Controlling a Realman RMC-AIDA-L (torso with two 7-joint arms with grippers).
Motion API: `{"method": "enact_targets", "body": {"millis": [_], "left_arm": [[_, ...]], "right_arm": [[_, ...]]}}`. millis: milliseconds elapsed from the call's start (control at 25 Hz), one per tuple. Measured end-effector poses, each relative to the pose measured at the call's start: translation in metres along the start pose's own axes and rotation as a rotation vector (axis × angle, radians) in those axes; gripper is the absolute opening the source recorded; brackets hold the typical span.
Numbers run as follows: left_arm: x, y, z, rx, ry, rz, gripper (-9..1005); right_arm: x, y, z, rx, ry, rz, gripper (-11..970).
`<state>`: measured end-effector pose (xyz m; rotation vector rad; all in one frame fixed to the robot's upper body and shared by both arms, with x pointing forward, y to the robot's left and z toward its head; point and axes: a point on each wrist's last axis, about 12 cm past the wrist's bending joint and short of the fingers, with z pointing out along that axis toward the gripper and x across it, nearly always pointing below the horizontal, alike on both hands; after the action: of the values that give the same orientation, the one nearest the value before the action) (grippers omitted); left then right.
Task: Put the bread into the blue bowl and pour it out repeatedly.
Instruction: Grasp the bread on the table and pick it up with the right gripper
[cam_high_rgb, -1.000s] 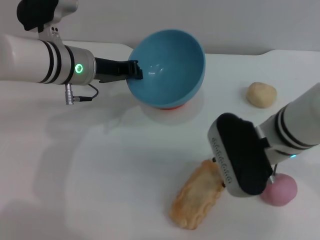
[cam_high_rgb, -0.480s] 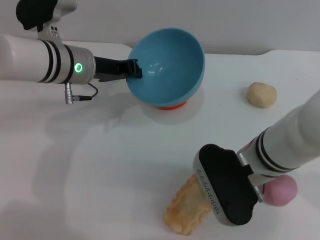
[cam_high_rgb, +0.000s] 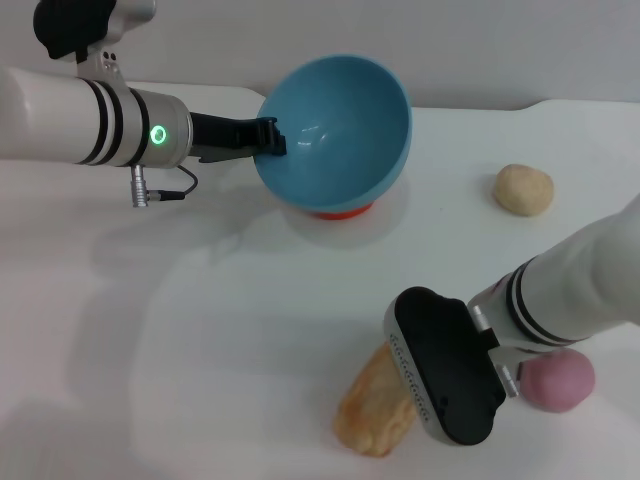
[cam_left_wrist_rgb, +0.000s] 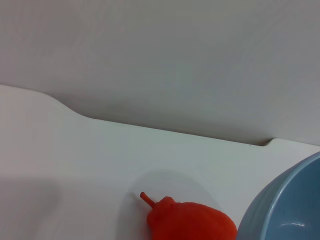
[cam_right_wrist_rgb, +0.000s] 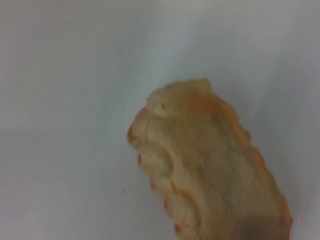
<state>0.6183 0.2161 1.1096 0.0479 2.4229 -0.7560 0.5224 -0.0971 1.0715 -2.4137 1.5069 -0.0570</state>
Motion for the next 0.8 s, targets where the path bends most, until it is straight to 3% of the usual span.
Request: {"method": "enact_targets", "body": {"millis": [120, 320, 600, 800], "left_arm": [[0.0, 0.0, 0.0, 0.001, 0.0, 0.0, 4], [-0.002, 0.001, -0.001, 0.0, -0.012, -0.01, 3], [-0.003, 0.002, -0.001, -0.003, -0.021, -0.012, 6], [0.001, 0.003, 0.002, -0.012, -0.014, -0.012, 7]], "right_arm": [[0.003, -0.001, 0.0, 0.014, 0.027, 0.007, 521], [0.007, -0.008, -0.006, 0.049, 0.014, 0.111, 451], [0.025, -0.023, -0.03, 0.108, -0.091, 0.329, 374], [0.041, -0.025, -0.053, 0.081, -0.277, 0.529, 339]]}}
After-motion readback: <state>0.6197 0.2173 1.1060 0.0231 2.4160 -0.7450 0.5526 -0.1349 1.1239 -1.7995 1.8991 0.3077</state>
